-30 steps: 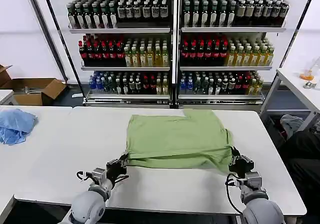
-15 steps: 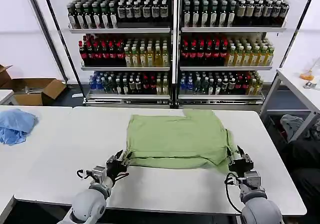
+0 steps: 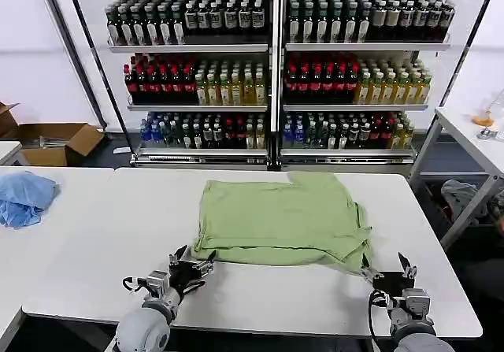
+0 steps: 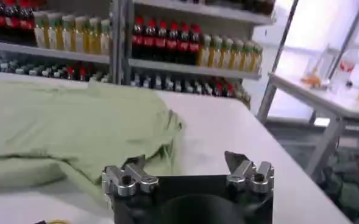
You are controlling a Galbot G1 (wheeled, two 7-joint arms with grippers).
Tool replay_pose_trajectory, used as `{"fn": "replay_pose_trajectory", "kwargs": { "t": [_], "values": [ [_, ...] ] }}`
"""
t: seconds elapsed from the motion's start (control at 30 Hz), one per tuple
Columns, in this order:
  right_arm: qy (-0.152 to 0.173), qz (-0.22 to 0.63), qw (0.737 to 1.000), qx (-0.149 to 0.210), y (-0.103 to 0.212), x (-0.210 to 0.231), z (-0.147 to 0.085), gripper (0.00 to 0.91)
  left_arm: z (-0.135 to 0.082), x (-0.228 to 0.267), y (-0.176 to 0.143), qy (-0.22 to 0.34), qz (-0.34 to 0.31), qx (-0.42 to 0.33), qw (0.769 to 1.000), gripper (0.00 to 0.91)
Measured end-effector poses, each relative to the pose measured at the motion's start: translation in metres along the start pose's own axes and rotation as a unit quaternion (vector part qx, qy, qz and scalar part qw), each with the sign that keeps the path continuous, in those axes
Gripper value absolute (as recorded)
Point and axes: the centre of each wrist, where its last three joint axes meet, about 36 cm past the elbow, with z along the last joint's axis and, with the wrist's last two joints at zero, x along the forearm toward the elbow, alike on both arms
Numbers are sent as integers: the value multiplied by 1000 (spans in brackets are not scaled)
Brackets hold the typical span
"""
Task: Fold and organize the clothes.
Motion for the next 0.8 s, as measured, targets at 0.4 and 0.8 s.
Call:
{"fn": "replay_pose_trajectory", "kwargs": {
  "t": [0.4,0.8],
  "values": [
    [27,-31,999,-26,9,-19,8,0,3,0,1,5,3,3,1000,20],
    [33,-42,998,-30,4,-18,9,0,3,8,3,5,17,12,1000,20]
  ]
}}
